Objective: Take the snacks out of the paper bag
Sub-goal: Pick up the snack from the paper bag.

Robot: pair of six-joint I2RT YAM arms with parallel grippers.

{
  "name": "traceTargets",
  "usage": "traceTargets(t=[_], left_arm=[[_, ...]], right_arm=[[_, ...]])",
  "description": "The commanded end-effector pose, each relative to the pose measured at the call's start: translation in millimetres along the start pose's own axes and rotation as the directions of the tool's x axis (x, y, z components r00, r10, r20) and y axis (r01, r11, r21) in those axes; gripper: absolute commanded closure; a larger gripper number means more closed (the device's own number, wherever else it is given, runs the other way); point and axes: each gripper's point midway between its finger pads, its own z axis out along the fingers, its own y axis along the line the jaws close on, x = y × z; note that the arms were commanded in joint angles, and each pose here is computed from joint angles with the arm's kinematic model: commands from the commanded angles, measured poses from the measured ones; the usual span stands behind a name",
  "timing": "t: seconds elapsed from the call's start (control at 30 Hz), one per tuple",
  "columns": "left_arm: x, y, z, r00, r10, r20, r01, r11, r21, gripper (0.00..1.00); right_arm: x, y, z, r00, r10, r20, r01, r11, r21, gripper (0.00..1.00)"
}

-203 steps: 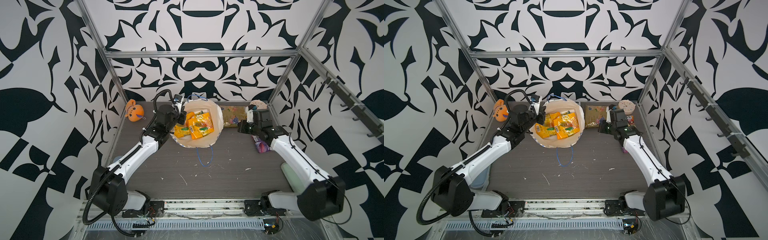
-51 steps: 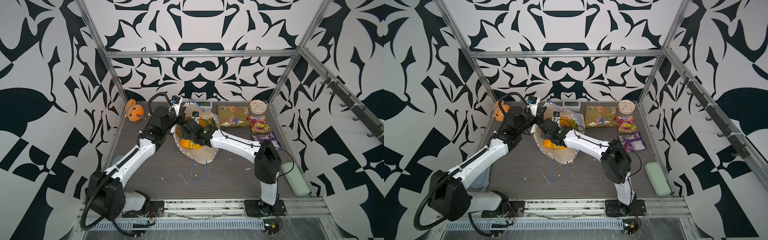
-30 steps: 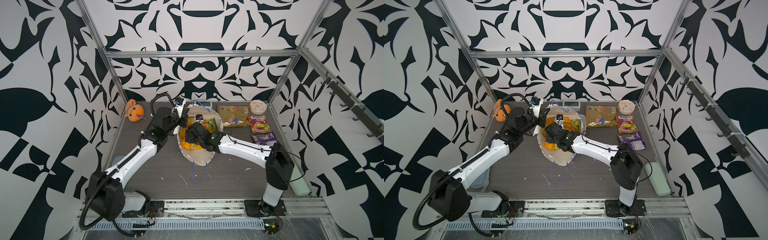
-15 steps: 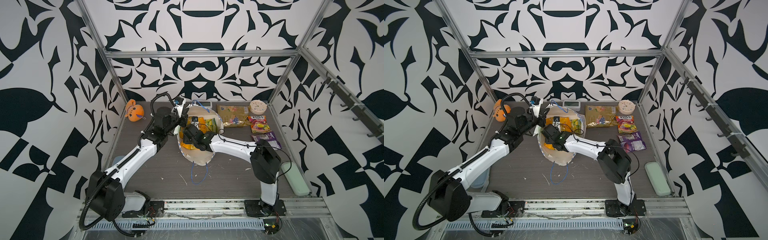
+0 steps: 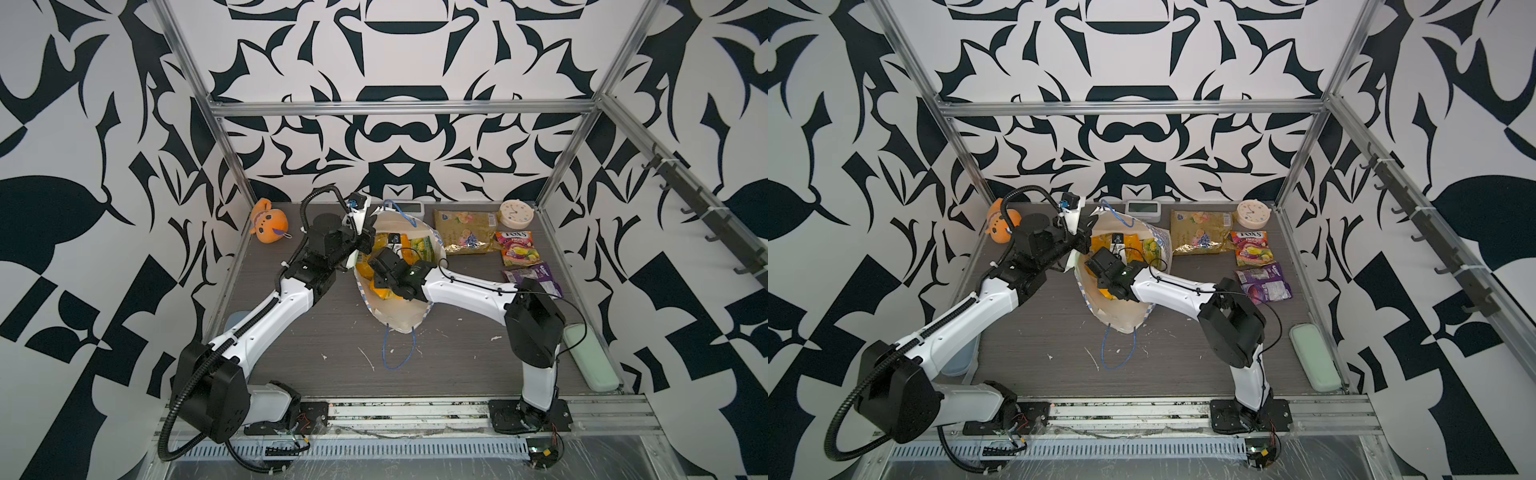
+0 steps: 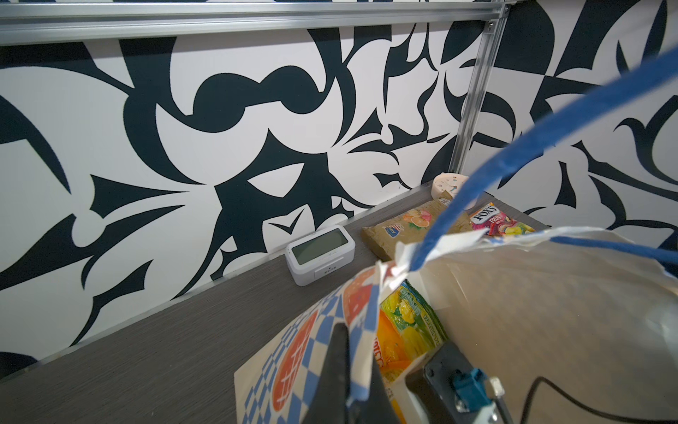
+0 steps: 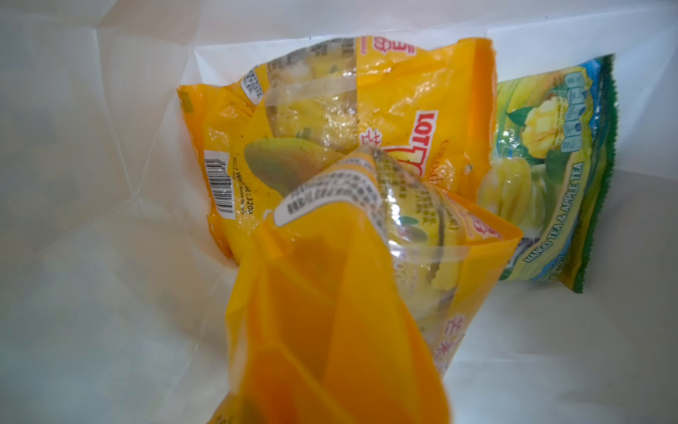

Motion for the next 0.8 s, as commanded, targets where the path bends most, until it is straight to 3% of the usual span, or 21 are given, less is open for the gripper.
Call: traceTargets(t=[0.0,0.13,0.37,0.5,0.63,0.77], left_arm=[[-46.5,3.3,-11.3,0.992,0.012,0.127,-0.008,0.999,-0.035,1.00],[-45.8,14.7,-8.9,0.995,0.000,0.104,0.010,0.995,-0.098,1.00],[-43.8,29.3,-9.2,0.997,-0.007,0.077,0.021,0.983,-0.180,1.00],[-42.6,35.1,-9.4,0.997,-0.007,0.074,0.023,0.977,-0.214,1.00],[-41.0,36.9,-7.1,0.997,-0.013,0.069,0.029,0.975,-0.222,1.00],[-37.4,41.5,-4.3,0.998,-0.018,0.056,0.031,0.969,-0.246,1.00]], right_arm=[[-41.4,20.4,-33.6,0.996,0.044,0.079,-0.032,0.988,-0.150,1.00],[-50.8,40.0,-44.9,0.998,0.033,0.050,-0.015,0.947,-0.322,1.00],[-67.4,61.5,-83.6,0.994,-0.012,0.107,0.075,0.787,-0.612,1.00],[-74.5,59.4,-104.8,0.988,-0.022,0.156,0.125,0.710,-0.693,1.00],[-81.5,45.5,-107.1,0.988,-0.008,0.154,0.115,0.701,-0.704,1.00],[-92.0,47.0,-125.8,0.986,0.009,0.167,0.122,0.644,-0.755,1.00]])
